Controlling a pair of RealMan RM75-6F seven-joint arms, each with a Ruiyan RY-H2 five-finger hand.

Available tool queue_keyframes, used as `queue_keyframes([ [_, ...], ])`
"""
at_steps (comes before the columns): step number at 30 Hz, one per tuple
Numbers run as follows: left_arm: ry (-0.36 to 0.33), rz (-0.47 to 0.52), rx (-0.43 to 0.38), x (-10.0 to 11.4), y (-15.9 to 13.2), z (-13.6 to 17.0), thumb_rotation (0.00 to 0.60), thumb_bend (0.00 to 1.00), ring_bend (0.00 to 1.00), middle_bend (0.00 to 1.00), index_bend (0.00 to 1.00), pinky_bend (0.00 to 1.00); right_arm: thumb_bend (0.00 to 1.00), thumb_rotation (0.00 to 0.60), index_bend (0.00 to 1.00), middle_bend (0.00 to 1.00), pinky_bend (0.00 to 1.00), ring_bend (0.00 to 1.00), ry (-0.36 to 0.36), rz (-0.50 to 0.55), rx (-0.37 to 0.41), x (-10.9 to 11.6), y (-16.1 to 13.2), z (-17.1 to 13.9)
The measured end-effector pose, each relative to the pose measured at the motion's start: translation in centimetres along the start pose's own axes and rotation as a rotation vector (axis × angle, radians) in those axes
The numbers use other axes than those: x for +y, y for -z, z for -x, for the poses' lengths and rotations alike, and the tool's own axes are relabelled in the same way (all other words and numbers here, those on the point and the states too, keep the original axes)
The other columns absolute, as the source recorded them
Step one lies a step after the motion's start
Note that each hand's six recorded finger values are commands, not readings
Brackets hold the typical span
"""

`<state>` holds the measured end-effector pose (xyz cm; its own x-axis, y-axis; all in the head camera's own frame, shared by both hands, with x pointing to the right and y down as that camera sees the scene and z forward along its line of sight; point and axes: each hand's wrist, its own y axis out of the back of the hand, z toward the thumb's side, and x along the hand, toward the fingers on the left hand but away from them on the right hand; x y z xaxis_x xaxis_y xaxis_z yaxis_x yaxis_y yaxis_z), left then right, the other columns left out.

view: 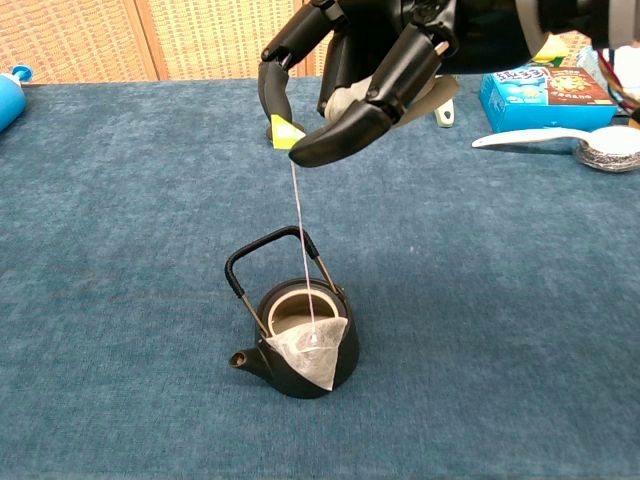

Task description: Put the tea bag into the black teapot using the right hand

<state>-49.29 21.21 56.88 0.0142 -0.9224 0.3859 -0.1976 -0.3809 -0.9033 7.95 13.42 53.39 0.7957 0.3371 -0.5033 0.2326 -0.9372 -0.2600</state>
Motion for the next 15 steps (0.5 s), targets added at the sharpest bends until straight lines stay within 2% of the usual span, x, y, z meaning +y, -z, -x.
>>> queue_keyframes([
  [10,-0.003,-0.002,0.009,0.1,0.3,-0.1,0.6,0.28,0.06,0.14,0.13,0.15,0.35,0.6,0.54,1.0,1.0,1.0,0.022,0.009,-0.019,1.3,0.3,1.2],
  [15,-0.002,-0.002,0.014,0.0,0.5,-0.1,0.6,0.28,0.06,0.14,0.13,0.15,0.35,0.6,0.54,1.0,1.0,1.0,0.012,0.009,-0.022,1.3,0.3,1.7],
])
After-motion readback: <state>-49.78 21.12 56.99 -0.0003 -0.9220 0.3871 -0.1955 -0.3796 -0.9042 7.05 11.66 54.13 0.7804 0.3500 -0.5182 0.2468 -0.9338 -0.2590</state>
